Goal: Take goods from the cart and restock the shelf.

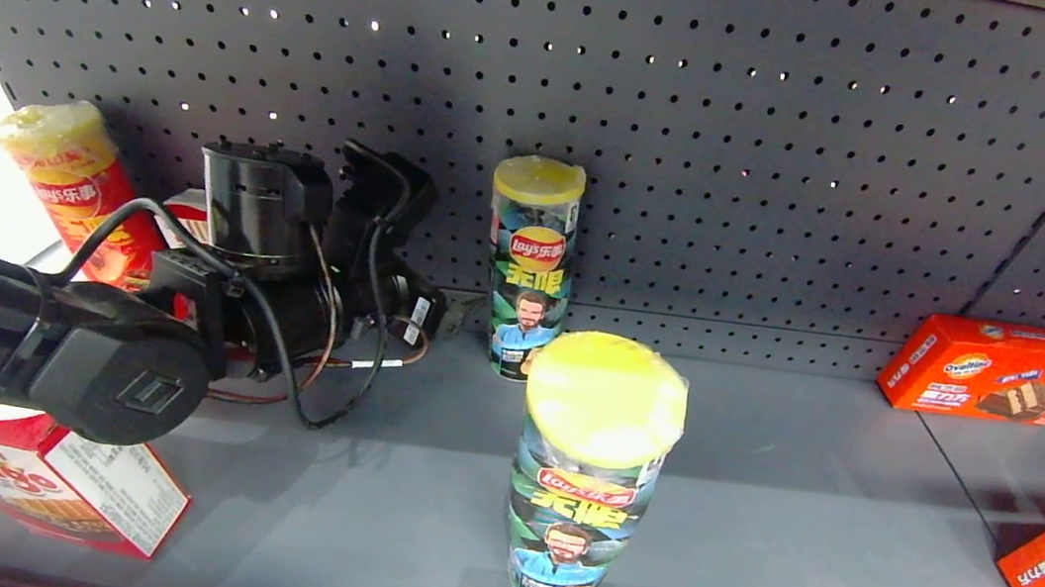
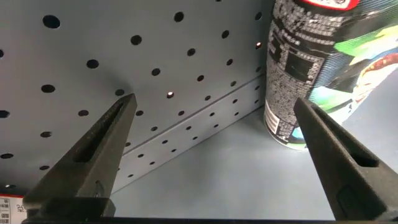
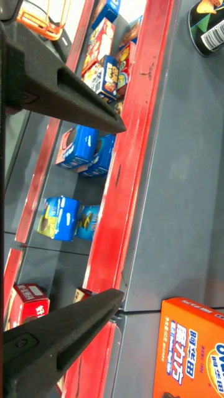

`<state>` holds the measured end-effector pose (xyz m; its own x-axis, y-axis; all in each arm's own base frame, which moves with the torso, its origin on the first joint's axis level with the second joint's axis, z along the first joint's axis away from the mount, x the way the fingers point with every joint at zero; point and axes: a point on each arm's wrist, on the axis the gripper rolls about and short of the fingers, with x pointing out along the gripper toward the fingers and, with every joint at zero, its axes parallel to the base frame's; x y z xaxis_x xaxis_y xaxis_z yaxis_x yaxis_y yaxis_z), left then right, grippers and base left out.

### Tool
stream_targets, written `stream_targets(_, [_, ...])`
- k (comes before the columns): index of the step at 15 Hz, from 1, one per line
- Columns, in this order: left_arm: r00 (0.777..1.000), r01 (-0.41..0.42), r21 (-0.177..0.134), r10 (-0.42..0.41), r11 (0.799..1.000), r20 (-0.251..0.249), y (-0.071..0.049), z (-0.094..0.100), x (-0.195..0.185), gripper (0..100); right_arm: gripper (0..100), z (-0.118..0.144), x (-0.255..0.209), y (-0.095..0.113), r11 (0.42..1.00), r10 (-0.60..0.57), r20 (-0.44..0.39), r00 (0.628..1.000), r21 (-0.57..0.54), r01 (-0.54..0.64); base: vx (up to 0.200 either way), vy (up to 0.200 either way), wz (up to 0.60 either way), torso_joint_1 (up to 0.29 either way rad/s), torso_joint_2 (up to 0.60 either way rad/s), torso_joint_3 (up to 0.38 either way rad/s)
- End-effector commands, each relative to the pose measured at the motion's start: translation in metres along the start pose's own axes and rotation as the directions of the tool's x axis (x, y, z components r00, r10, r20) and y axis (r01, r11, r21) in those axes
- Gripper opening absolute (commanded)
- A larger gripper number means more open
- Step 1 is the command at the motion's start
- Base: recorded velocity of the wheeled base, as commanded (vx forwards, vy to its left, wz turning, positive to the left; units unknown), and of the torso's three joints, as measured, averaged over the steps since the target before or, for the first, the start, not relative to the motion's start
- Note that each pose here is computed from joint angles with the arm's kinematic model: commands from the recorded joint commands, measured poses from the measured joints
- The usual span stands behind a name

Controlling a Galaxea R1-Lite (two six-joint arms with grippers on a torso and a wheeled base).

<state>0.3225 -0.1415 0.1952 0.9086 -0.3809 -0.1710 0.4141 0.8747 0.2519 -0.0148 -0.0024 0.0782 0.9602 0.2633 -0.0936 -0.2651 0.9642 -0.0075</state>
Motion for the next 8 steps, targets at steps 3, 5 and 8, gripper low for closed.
stream_targets(3, [1.000,-0.021,-0.001,0.021,1.000,0.003,0.001,0.002,0.002,100,100,0.000,0.000,0.000,1.000,0.001,-0.001,1.000,-0.001,-0.001,0.000,0.000,0.00,0.000,0.00,0.000])
stream_targets(5, [1.000,-0.018,0.000,0.018,1.000,-0.005,-0.001,-0.001,0.009,100,100,0.000,0.000,0.000,1.000,0.001,-0.001,1.000,-0.001,-0.001,0.000,0.000,0.00,0.000,0.00,0.000])
stream_targets(8, [1.000,-0.005,0.001,0.005,1.000,-0.007,-0.007,-0.001,0.013,100,100,0.000,0.000,0.000,1.000,0.001,-0.001,1.000,-0.001,-0.001,0.000,0.000,0.00,0.000,0.00,0.000])
